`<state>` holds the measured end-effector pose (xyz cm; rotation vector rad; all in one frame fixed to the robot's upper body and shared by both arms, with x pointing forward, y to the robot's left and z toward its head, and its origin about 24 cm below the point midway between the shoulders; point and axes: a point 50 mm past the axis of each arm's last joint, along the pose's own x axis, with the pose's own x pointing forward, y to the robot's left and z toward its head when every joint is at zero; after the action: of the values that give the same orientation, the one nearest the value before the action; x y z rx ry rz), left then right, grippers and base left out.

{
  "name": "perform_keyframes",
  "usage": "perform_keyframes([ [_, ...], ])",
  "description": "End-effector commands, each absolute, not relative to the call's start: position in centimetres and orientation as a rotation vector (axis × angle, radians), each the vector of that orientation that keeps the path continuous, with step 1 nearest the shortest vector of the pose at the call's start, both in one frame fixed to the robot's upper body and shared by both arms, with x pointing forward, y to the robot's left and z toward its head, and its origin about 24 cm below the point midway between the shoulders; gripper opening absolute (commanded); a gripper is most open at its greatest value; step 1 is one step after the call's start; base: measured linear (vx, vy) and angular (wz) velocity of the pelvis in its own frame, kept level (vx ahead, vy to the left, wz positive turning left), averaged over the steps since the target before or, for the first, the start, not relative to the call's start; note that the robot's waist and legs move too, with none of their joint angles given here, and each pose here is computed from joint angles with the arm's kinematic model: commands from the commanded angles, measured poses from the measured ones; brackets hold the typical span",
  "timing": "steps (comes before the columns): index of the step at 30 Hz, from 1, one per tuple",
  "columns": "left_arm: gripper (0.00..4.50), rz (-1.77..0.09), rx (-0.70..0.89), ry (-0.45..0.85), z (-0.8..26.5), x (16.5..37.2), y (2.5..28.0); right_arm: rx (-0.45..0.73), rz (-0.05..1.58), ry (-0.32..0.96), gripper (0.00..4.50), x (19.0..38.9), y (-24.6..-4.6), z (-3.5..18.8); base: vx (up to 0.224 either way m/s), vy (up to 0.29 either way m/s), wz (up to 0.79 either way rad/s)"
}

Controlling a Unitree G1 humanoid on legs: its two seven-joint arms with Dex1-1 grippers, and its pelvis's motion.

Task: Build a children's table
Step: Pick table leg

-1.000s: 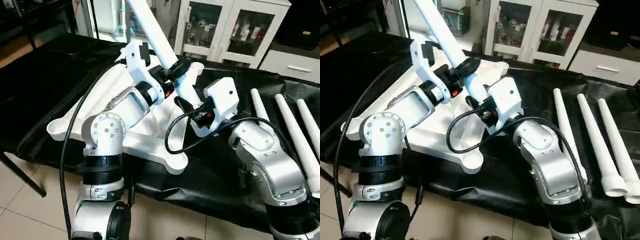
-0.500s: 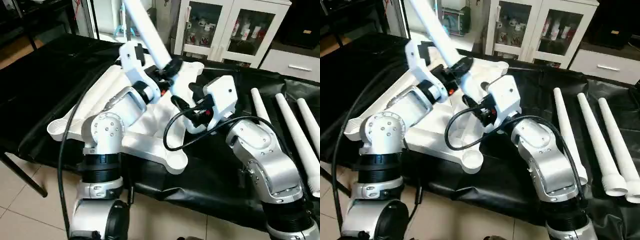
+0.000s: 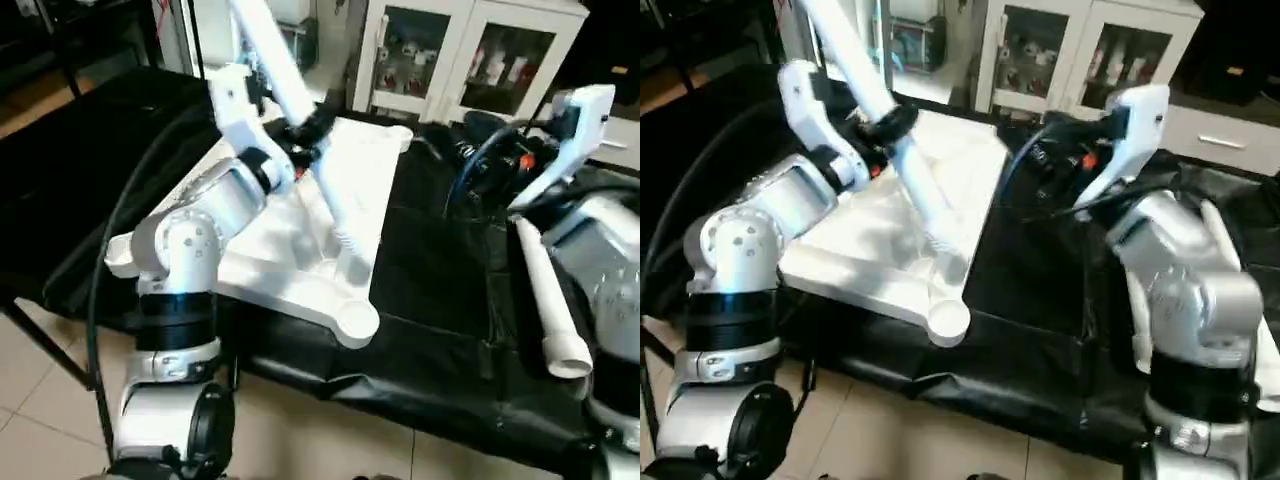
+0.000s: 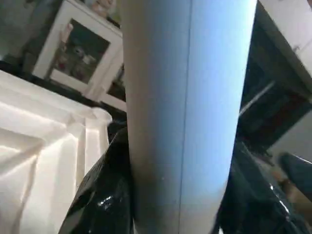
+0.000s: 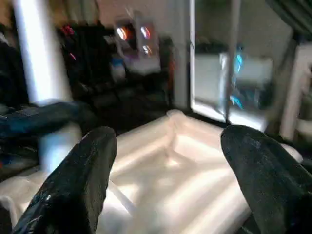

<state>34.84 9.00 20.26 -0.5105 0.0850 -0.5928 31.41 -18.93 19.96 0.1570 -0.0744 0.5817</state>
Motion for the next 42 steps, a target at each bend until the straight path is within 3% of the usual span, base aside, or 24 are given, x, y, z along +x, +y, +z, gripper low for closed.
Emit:
perform_keyframes([
  [1, 1.85, -0.664, -0.469, 0.049, 21.9, 34.5, 8.1, 0.183, 0.607, -0.001, 3.74, 31.8, -19.3, 19.5, 0.000, 0.000, 0.00],
  [5, 1.85, -0.685, -0.449, 0.048, 22.2, 34.4, 8.0, 0.285, 0.695, 0.043, 3.74, 31.9, -18.7, 19.5, 0.000, 0.000, 0.00],
  [11, 1.85, -0.733, -0.419, 0.048, 22.6, 33.9, 7.7, 0.289, 0.869, 0.081, 3.74, 31.1, -17.7, 19.2, 0.000, 0.000, 0.00],
  [14, 1.85, -0.842, -0.354, 0.033, 22.9, 33.0, 6.9, 0.242, 0.988, 0.098, 3.74, 30.3, -17.0, 18.9, 0.000, 0.000, 0.00],
  [17, 1.85, -0.991, -0.233, 0.023, 22.9, 31.6, 5.5, 0.092, 1.094, 0.116, 3.74, 29.4, -16.2, 18.2, 0.000, 0.000, 0.00],
  [28, 1.85, -1.136, -0.097, 0.008, 22.6, 29.9, 3.9, 0.004, 1.192, 0.138, 3.74, 29.1, -14.1, 17.3, 0.000, 0.000, 0.00],
  [37, 1.85, -1.161, -0.043, -0.003, 22.6, 29.7, 4.0, -0.001, 1.215, 0.188, 3.74, 28.7, -14.1, 16.4, 0.000, 0.000, 0.00],
  [38, 1.85, -1.162, -0.042, -0.004, 22.6, 29.7, 4.0, -0.001, 1.216, 0.188, 3.48, 28.7, -14.1, 16.4, 0.000, 0.000, 0.00],
  [41, 1.85, -1.186, -0.024, -0.004, 22.5, 29.4, 3.9, 0.003, 1.213, 0.190, 3.42, 28.7, -14.1, 16.2, 0.000, 0.000, 0.00],
  [42, 1.85, -1.190, -0.020, -0.004, 22.5, 29.4, 3.9, 0.004, 1.211, 0.191, 3.18, 28.8, -14.1, 16.2, 0.000, 0.000, 0.00],
])
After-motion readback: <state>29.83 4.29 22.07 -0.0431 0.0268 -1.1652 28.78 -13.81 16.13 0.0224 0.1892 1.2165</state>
